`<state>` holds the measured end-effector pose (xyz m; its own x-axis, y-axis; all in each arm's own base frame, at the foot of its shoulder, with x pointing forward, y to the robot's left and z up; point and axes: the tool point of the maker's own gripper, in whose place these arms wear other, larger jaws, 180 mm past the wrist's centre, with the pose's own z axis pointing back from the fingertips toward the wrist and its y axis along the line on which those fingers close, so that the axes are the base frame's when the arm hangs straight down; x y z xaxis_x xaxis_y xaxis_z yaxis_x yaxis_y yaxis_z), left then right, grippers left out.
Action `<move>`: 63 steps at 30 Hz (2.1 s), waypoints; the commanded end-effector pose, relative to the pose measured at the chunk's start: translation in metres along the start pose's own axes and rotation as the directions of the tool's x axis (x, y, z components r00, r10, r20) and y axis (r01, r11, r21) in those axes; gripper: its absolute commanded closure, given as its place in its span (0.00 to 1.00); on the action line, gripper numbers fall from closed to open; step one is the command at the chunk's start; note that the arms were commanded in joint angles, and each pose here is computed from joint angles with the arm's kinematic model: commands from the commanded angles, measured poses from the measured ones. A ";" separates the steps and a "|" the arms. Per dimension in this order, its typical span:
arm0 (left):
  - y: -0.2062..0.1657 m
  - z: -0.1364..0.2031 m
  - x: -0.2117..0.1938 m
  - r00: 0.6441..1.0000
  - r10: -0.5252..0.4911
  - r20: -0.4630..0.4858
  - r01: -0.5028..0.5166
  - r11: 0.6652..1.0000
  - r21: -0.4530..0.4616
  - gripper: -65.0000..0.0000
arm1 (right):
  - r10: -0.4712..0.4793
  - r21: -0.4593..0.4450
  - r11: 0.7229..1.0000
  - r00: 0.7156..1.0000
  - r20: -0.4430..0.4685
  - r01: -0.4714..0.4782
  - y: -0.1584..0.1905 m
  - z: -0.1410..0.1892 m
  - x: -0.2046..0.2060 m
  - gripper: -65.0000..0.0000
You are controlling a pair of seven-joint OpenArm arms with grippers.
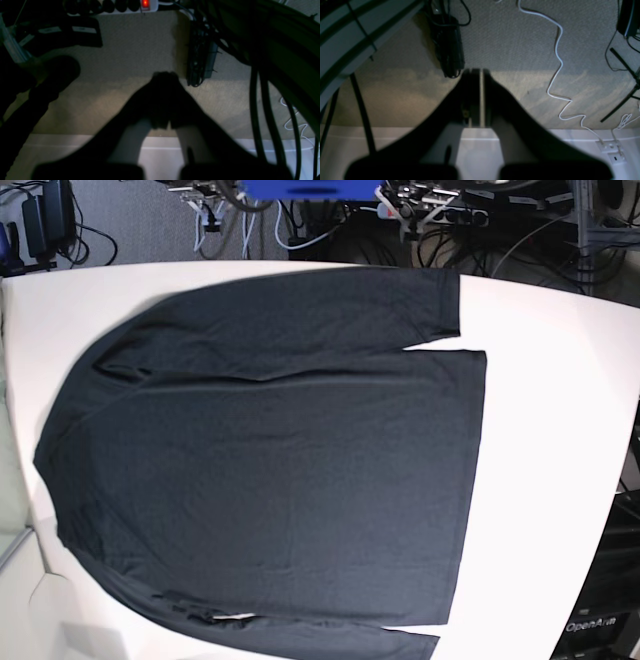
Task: Fold the T-shirt properly
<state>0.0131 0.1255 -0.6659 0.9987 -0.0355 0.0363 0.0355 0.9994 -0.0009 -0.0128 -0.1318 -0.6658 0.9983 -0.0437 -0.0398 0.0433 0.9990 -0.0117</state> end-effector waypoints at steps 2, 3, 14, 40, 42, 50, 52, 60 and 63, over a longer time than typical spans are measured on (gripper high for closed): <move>-0.003 0.000 0.002 1.000 0.004 0.001 -0.004 1.000 -0.005 1.00 | -0.007 -0.011 1.000 1.000 -0.009 0.007 -0.002 0.000 -0.002 1.00; -0.003 0.000 0.002 1.000 0.004 0.001 -0.004 1.000 -0.005 1.00 | -0.007 -0.012 1.000 1.000 -0.005 0.007 -0.003 0.000 -0.003 1.00; -0.003 0.000 0.002 1.000 0.004 0.003 -0.004 1.000 -0.005 1.00 | -0.007 -0.011 1.000 1.000 -0.007 0.007 -0.002 0.000 -0.004 1.00; 0.001 0.000 0.001 1.000 -0.001 0.008 0.001 1.000 -0.005 1.00 | -0.009 -0.011 1.000 1.000 -0.006 0.009 -0.002 0.000 -0.006 1.00; 0.001 0.000 0.001 1.000 -0.001 0.008 0.001 1.000 -0.007 1.00 | -0.010 -0.011 1.000 1.000 0.028 0.010 -0.002 0.000 -0.001 1.00; 0.000 0.001 0.009 0.995 0.000 0.104 0.001 1.000 -0.007 1.00 | -0.006 -0.016 1.000 0.989 0.149 0.009 -0.004 0.002 -0.007 1.00; 0.000 0.002 0.009 0.992 0.001 0.124 0.001 1.000 -0.009 1.00 | -0.006 -0.016 1.000 0.985 0.173 0.009 -0.004 0.003 -0.004 1.00; -0.001 0.004 0.005 0.986 -0.002 0.168 0.003 1.000 -0.010 1.00 | -0.004 -0.018 1.000 0.975 0.224 0.008 -0.005 0.006 -0.011 1.00; -0.005 0.004 0.006 0.985 0.004 0.175 0.002 0.999 -0.032 1.00 | -0.004 -0.018 1.000 0.976 0.220 0.008 -0.005 0.006 -0.015 1.00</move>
<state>0.0229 0.1212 -0.6617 0.9769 -0.0326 0.2111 0.0393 0.9988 -0.0276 -0.0250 -0.1346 -0.6597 0.9829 -0.0413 0.1795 0.0452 0.9988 -0.0174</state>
